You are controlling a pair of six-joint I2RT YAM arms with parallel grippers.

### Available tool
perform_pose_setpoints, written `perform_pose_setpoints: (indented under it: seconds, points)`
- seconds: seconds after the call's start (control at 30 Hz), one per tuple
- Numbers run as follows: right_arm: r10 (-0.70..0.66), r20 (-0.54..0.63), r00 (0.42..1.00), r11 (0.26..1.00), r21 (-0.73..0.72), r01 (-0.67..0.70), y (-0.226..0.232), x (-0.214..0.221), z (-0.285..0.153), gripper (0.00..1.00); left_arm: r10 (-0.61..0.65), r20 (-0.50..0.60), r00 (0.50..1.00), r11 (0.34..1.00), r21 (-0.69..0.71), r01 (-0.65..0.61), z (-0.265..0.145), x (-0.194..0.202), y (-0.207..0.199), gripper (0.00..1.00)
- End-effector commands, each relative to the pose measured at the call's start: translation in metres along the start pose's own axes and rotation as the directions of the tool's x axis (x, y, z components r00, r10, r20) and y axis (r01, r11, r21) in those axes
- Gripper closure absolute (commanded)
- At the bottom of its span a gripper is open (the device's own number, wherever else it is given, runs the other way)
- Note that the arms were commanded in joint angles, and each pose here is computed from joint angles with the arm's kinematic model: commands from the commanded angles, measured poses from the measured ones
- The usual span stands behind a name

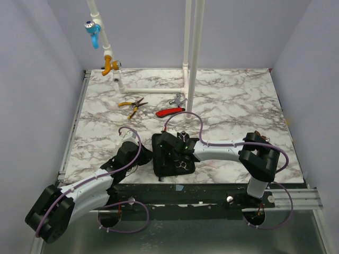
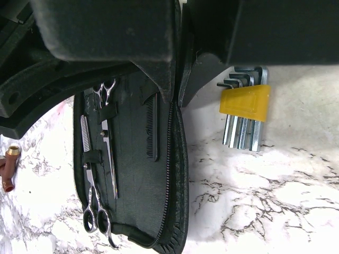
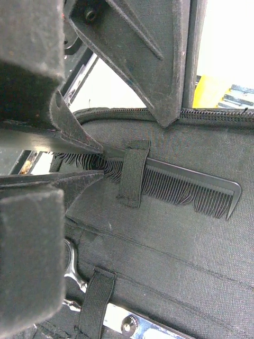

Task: Sort the hair-cutting tools
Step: Place the comb in the hairdressing tool bag.

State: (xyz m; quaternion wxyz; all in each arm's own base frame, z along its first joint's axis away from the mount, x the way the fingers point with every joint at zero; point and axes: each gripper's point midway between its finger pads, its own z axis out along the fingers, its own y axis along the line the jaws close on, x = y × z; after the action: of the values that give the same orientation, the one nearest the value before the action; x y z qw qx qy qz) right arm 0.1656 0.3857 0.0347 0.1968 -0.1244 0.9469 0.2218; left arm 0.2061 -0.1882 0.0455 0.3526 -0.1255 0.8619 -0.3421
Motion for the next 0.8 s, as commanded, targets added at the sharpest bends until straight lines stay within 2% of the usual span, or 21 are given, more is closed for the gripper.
perform_pose_setpoints:
  seconds: [0.0, 0.17, 0.37, 0.47, 0.77]
  points:
    - [0.018, 0.033, 0.999, 1.000, 0.025, -0.019, -0.008, -0.007, 0.013, 0.80, 0.004, -0.062, 0.998, 0.999, 0.035, -0.002, -0.002, 0.015, -0.003, 1.00]
    - [-0.003, 0.045, 0.999, 1.000, 0.012, 0.003, -0.006, -0.010, 0.002, 0.76, 0.005, -0.058, 0.998, 1.000, 0.026, -0.004, -0.002, 0.015, -0.001, 1.00]
    - [-0.192, 0.085, 0.978, 0.979, -0.048, 0.196, 0.005, 0.007, -0.036, 0.54, 0.017, -0.057, 0.998, 1.000, 0.009, -0.017, -0.003, 0.011, -0.002, 1.00]
    - [-0.306, 0.099, 0.947, 0.951, -0.007, 0.308, 0.006, 0.024, -0.047, 0.46, 0.026, -0.065, 0.998, 1.000, -0.006, -0.026, -0.002, 0.010, -0.002, 1.00]
    - [-0.457, 0.103, 0.884, 0.889, 0.052, 0.454, -0.008, 0.056, -0.054, 0.39, 0.034, -0.086, 0.996, 0.999, -0.022, -0.036, -0.003, 0.010, -0.003, 1.00]
